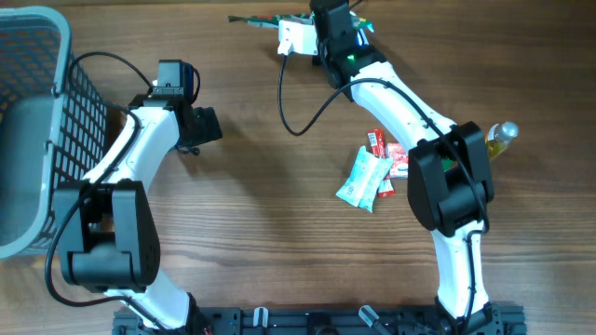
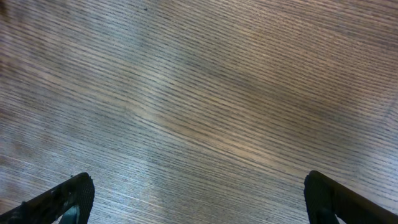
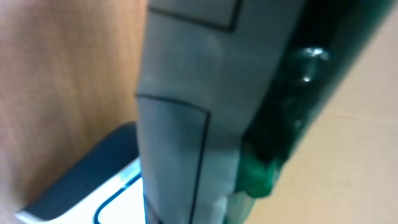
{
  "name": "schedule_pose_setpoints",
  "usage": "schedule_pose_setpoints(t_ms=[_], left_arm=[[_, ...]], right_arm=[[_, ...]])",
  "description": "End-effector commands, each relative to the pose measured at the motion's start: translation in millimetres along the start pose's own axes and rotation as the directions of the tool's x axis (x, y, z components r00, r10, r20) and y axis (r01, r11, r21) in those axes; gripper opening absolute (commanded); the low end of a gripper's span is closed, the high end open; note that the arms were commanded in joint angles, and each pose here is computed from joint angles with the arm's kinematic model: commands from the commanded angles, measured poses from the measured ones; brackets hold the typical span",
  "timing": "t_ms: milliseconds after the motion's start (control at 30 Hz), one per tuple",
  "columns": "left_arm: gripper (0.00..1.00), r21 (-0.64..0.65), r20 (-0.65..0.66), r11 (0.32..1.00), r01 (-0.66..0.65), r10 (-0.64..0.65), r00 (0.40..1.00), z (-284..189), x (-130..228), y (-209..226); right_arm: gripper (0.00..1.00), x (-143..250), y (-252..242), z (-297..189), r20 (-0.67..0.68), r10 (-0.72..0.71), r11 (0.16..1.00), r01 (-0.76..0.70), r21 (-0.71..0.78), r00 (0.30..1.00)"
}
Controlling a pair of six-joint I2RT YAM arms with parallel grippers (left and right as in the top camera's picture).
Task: Scan the item barcode
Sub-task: 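Hold the gloves package up in front of the white scanner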
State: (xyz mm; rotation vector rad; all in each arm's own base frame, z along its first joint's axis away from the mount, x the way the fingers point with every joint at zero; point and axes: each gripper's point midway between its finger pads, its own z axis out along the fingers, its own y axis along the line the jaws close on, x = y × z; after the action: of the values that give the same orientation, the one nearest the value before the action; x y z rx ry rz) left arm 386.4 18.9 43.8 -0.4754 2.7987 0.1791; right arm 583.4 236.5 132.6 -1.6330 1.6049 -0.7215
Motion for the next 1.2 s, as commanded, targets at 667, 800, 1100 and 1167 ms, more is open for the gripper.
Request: schedule_pose_setpoints(t_ms=[667,800,1100,1167], left_arm=[[1.00,-0.012,0.012,1.000,0.002,-0.002,1.000,-2,-1,5],[1.00,-0.011,0.012,1.000,0.002,-0.002,1.000,-2,-2,5],[1.00,-0.012,0.012,1.000,0.002,-0.002,1.000,-2,-1,5],[1.00,-0.011,0.012,1.000,0.002,-0.002,1.000,-2,-2,5]], right_arm=[[0.04,-1,42,1,0.005,0.199,0.964,-0.195,-0.179,0.980],[0.04,5,39,2,-0.014,0.215,0.963,-0.214,-0.164,0.976],[0.04,9,-62,-49,0.029,0.363,0.923,-0.363,0.129,0.931],[0.04,4,-72,-69,0.072,0.424,0.897,-0.429,0.104,0.903]])
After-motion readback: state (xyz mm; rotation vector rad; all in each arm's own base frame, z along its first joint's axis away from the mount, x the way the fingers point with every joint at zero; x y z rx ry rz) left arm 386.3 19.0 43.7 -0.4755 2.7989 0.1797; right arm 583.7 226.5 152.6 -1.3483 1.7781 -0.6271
